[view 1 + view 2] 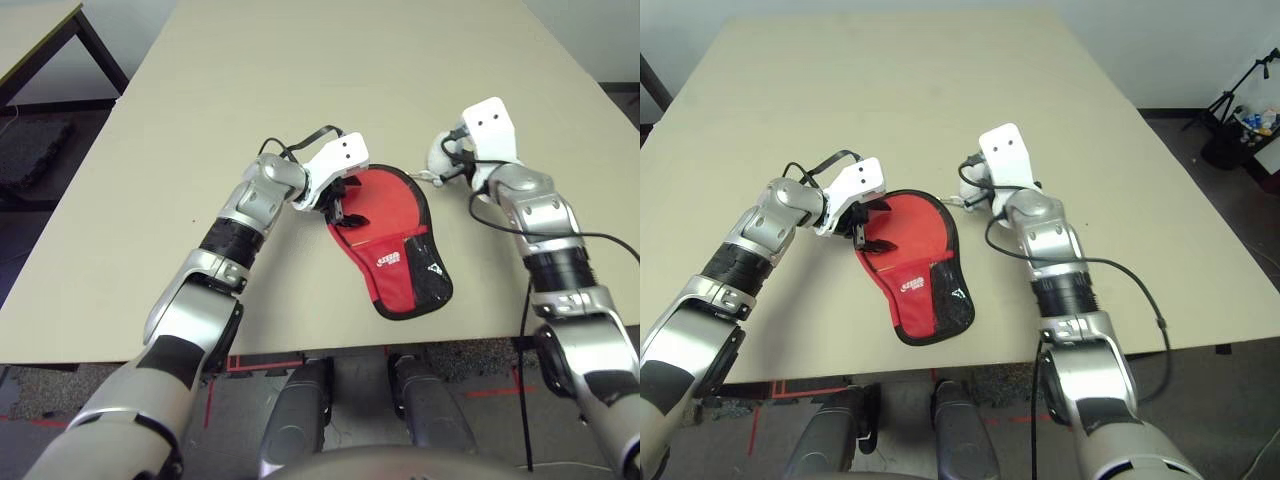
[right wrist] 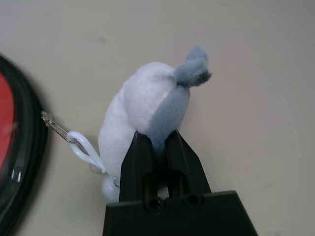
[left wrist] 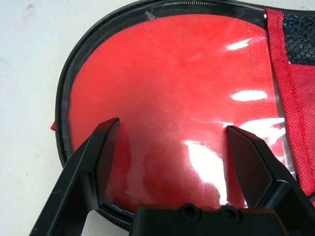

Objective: Store the ping-pong paddle in its case and zip it.

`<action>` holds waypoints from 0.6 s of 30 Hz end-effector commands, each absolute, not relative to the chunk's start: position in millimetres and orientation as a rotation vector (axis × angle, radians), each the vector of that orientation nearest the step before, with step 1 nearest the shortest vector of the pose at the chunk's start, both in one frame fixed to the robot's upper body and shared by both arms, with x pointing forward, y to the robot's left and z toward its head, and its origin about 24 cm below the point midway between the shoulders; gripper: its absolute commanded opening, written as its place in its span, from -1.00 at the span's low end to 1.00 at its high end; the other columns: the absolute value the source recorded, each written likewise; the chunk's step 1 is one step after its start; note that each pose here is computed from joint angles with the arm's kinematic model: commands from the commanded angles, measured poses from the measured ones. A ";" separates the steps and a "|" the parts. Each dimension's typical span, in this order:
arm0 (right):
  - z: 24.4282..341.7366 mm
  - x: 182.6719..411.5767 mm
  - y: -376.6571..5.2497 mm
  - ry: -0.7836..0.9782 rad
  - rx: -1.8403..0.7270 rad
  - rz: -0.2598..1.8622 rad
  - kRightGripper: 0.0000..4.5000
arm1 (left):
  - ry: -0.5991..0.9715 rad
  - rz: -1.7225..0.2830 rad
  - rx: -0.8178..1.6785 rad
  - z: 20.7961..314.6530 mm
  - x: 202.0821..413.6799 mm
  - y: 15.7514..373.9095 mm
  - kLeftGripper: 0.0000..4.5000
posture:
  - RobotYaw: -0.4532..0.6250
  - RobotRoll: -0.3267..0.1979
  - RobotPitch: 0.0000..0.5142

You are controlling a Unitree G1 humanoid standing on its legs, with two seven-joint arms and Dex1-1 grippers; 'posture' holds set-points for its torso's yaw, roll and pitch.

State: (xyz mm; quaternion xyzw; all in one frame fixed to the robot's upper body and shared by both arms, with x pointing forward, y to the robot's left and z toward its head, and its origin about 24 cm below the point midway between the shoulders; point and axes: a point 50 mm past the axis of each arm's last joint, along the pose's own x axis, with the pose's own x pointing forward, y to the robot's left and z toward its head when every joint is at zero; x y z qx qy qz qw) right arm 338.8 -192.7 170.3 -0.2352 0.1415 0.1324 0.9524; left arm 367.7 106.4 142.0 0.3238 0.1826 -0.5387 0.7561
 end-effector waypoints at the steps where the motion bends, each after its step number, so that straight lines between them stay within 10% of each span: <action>1: 177.1 316.2 -193.8 0.331 -0.497 0.325 -1.00 | 0.591 -1.185 0.710 99.8 359.0 116.6 1.00 | -0.34 0.25 -0.25; 18: 160.3 216.0 -202.5 0.719 -0.583 0.637 -1.00 | 0.594 -1.200 0.713 97.3 360.0 114.0 1.00 | -0.43 0.25 -0.16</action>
